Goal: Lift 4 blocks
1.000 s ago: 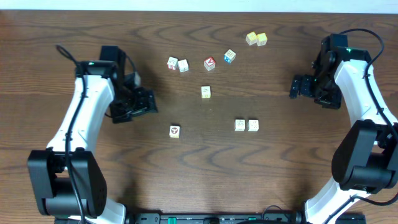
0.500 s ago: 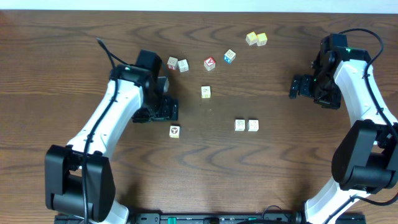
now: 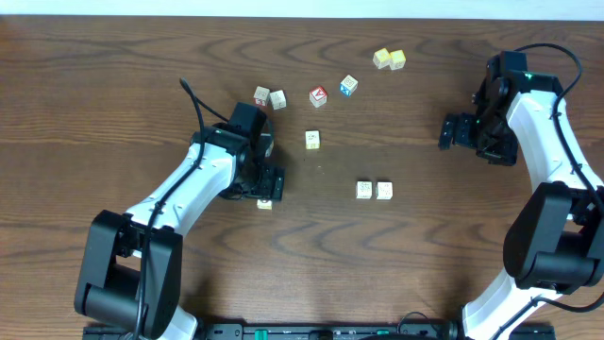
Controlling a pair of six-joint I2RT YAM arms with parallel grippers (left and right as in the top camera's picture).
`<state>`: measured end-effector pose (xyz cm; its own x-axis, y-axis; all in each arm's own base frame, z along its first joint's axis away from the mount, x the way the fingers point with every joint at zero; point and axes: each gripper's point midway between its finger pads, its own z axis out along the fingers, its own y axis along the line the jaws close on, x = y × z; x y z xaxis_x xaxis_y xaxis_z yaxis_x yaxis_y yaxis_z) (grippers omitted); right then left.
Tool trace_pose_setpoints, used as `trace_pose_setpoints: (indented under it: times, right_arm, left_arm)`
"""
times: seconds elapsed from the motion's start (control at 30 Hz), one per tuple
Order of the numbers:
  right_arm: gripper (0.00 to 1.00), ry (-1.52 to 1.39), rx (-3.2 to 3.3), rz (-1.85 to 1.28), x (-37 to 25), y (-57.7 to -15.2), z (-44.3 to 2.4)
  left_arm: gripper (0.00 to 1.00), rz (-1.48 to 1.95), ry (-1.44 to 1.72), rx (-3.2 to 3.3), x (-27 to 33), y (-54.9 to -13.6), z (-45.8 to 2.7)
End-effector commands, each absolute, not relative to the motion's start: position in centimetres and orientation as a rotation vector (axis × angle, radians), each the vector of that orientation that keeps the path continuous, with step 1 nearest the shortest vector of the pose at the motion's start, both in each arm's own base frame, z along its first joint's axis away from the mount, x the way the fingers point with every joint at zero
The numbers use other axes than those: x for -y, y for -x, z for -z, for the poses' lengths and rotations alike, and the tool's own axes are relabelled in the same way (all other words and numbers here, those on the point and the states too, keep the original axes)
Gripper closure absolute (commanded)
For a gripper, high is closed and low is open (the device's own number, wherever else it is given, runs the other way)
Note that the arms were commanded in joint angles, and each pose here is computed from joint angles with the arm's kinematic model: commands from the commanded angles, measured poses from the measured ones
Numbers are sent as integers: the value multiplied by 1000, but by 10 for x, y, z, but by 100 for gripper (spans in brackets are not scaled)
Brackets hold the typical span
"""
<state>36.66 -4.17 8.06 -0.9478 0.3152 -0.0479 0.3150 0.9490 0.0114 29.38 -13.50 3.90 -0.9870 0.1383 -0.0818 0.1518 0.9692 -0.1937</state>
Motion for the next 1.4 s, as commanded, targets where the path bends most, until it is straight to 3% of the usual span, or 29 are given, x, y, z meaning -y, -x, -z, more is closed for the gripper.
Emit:
trace_pose_setpoints:
  times: [0.0,0.3,0.67,0.8,1.37]
  right_arm:
    - [1,-481,-3042,12,45,-370,-84]
    - [1,-481,-3042,12,45,-370,-84]
    - [1,-481,-3042,12,45,-370,-84]
    - [1,-481,-3042,12,45,-370,-84]
    - [1,-480,-3042,12,45,-370,-84]
  left_arm:
    - [14,290,-225,-3053,134,-293,-32]
    - [15,283,-228,-3112,133,-276,-17]
    - [15,210,-270,-3047,135,-288,-15]
    - [21,197,-287,-3052,137,-285,-15]
    - [26,7,-230,-3022,135,-285,-13]
